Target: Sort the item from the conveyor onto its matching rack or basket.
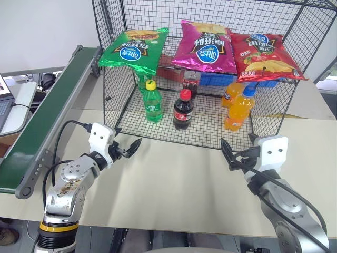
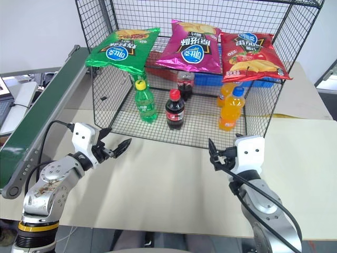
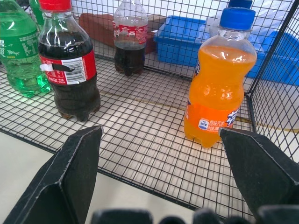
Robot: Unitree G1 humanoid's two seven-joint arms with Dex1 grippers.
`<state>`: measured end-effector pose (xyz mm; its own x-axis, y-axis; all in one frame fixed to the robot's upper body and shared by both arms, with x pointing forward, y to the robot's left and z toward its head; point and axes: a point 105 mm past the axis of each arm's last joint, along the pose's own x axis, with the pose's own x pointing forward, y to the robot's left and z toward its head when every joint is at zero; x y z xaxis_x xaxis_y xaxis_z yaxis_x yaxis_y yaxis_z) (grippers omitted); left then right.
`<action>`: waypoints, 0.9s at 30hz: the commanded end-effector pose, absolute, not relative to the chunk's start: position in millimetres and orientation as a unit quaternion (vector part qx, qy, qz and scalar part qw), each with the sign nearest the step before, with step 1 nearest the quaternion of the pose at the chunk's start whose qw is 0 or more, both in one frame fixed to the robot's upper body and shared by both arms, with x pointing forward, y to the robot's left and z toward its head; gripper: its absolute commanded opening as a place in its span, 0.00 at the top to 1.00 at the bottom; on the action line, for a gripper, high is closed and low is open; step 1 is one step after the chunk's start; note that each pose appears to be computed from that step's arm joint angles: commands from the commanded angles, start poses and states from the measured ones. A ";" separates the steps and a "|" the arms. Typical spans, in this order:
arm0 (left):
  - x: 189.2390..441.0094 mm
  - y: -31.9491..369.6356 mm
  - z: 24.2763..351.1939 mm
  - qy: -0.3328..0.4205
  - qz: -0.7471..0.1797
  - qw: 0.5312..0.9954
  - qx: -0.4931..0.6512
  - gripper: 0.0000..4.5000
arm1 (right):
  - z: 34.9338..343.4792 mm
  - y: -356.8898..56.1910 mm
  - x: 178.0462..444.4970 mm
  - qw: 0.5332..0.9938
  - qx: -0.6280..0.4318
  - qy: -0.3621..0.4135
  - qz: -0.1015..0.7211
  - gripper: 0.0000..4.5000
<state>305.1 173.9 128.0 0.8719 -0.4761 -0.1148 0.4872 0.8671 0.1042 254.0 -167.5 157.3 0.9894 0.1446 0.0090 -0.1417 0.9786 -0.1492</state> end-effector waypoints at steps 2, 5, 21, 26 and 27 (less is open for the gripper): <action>300.5 165.3 145.2 0.012 -0.267 0.962 0.060 0.00 | 166.4 -163.4 250.5 0.994 -0.076 -0.038 0.075 0.02; 299.0 162.6 146.0 0.010 -0.271 0.961 0.054 0.00 | 167.1 -163.7 249.2 0.994 -0.077 -0.039 0.074 0.02; 300.2 159.1 143.9 0.009 -0.276 0.960 0.049 0.00 | 169.7 -162.1 251.7 0.993 -0.077 -0.043 0.077 0.02; 300.5 161.7 143.2 0.012 -0.277 0.959 0.051 0.00 | 169.8 -160.5 252.3 0.993 -0.077 -0.043 0.079 0.02; 300.4 161.9 143.1 0.012 -0.278 0.959 0.051 0.00 | 169.7 -160.1 252.4 0.993 -0.077 -0.043 0.079 0.02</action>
